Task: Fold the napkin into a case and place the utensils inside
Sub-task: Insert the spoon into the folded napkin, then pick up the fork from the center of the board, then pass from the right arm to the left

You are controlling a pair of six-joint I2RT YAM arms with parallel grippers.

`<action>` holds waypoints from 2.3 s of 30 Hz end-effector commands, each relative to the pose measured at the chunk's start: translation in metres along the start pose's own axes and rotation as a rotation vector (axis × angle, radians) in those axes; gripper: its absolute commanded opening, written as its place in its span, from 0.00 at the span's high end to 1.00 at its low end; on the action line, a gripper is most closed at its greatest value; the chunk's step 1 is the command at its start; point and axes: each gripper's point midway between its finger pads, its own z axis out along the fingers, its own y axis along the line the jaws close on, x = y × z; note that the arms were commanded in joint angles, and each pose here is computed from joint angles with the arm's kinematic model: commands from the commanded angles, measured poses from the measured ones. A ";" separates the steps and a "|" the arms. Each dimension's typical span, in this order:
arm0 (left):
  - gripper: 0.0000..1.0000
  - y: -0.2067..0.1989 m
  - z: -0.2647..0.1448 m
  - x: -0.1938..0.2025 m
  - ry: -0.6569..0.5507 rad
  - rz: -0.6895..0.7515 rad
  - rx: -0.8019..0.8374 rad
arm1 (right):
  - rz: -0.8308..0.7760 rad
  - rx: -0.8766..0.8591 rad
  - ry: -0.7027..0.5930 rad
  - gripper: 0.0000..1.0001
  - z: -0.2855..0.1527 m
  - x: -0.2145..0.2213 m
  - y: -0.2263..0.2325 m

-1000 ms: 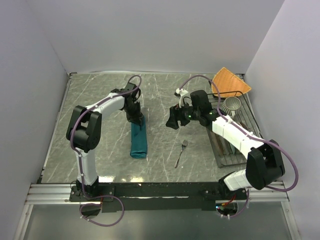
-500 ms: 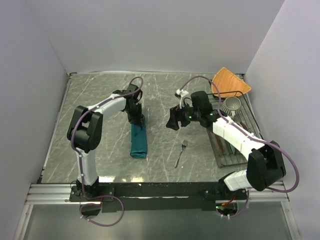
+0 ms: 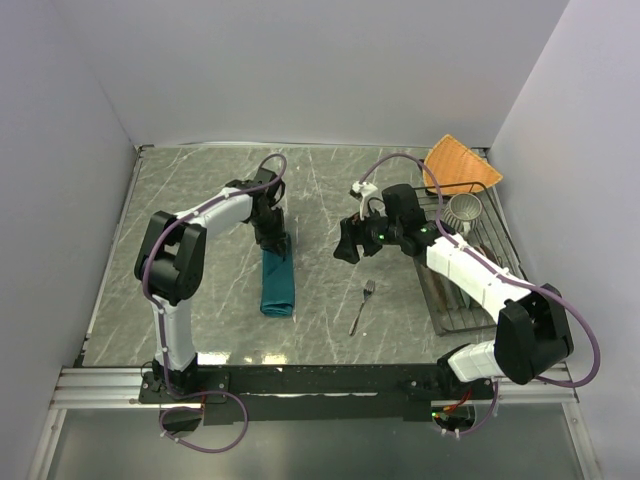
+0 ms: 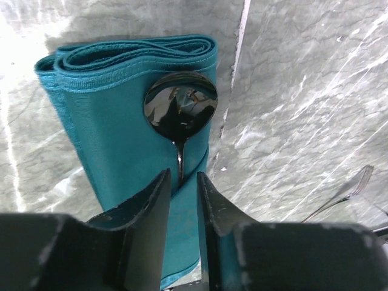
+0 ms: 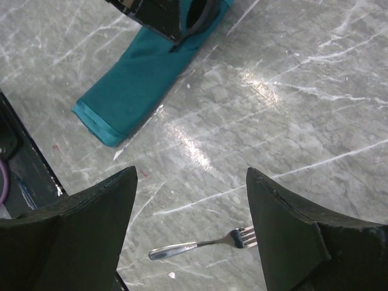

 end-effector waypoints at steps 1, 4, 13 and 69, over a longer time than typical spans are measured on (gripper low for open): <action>0.70 -0.013 -0.027 -0.024 -0.086 0.016 0.014 | -0.061 0.015 0.003 0.20 -0.009 -0.001 0.001; 0.66 -0.021 -0.053 -0.047 -0.177 0.042 0.036 | -0.062 0.033 0.055 0.20 -0.011 0.013 -0.003; 0.47 -0.030 -0.167 -0.104 -0.617 0.133 0.163 | -0.075 0.041 0.319 0.23 -0.010 0.087 -0.018; 0.40 -0.133 -0.304 -0.013 -0.562 0.518 1.064 | 0.140 -0.645 -0.338 1.00 -0.085 -0.178 0.099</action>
